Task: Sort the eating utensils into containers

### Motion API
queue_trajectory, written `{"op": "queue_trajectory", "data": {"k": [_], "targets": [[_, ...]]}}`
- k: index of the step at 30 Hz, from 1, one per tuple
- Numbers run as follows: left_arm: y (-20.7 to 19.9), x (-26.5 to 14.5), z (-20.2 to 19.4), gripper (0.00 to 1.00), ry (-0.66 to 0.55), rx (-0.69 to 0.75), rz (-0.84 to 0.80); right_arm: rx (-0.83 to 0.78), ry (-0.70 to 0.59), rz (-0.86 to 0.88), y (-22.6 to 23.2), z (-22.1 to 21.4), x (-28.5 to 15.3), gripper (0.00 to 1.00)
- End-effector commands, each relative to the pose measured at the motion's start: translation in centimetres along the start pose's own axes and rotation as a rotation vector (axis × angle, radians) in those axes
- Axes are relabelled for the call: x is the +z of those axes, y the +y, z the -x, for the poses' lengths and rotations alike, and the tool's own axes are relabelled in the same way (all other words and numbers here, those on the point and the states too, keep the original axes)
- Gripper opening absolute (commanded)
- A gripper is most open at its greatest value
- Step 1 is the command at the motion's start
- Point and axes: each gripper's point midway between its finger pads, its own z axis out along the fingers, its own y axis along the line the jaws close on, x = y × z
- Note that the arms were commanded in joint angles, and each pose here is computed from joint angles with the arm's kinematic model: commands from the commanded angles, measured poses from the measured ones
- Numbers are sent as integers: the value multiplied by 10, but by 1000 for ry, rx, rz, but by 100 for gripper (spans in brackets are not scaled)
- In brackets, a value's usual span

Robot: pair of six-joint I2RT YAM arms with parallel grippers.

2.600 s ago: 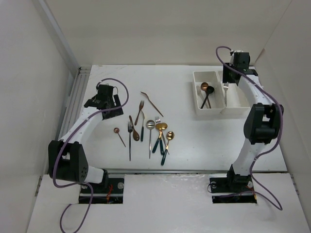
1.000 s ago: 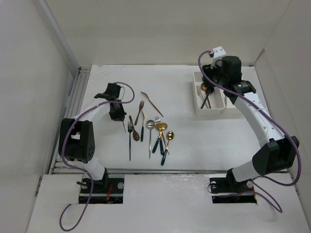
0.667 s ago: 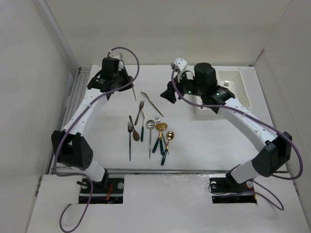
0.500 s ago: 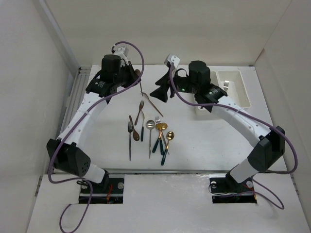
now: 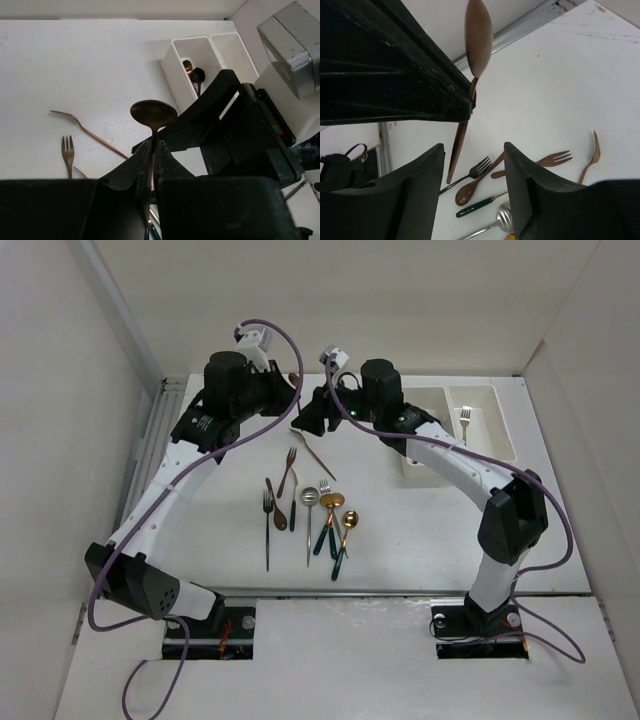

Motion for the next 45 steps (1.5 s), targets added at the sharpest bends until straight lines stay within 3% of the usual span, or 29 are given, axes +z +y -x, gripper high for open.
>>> {"op": "queue_trajectory", "data": {"k": [1, 8, 10, 11, 12, 13, 15, 19, 20, 23, 24, 28, 29, 33, 41, 44, 45], "targets": [[-13, -13, 21, 0, -82, 42, -44, -42, -107, 33, 17, 44, -1, 55], [-7, -11, 3, 0, -39, 23, -36, -28, -118, -9, 10, 46, 0, 48], [-9, -11, 3, 0, -35, 23, -45, -28, -118, -9, 10, 46, 0, 41], [-9, -11, 3, 0, -35, 23, -45, -21, -121, -8, 9, 48, 2, 33], [-9, -11, 3, 0, -35, 23, -45, -21, -121, -8, 9, 48, 2, 33], [-9, -11, 3, 0, -35, 14, -45, -16, -114, -10, 6, 44, 4, 19], [-11, -11, 2, 0, -31, 14, -53, 0, -106, -11, 4, 40, 7, 3], [-7, -9, -9, 0, -1, 17, -50, 4, -114, -9, 7, 44, 4, 0], [-8, -9, -9, 34, 3, 17, -58, 5, -116, -17, 6, 44, 4, 0], [-3, -4, -18, 96, 40, 27, -42, 22, -123, -97, -20, 41, -12, 0], [-2, -4, -20, 100, 48, 25, -39, 30, -124, -127, -28, 42, -21, 0], [20, -5, -18, 100, 41, 45, 47, 97, -65, -364, -103, 20, -76, 0], [31, -5, -18, 100, 37, 52, 81, 113, -46, -493, -139, 11, -102, 0], [71, -5, -35, 100, 53, 76, 246, 136, 147, -786, -205, -40, -171, 0], [135, -4, -114, 100, 283, 140, 453, 226, 273, -1032, -256, -80, -241, 0], [150, -9, -137, 91, 334, 109, 500, 282, 306, -1064, -269, -99, -243, 0], [152, -9, -141, 81, 339, 109, 501, 305, 324, -1065, -274, -110, -240, 0]]}}
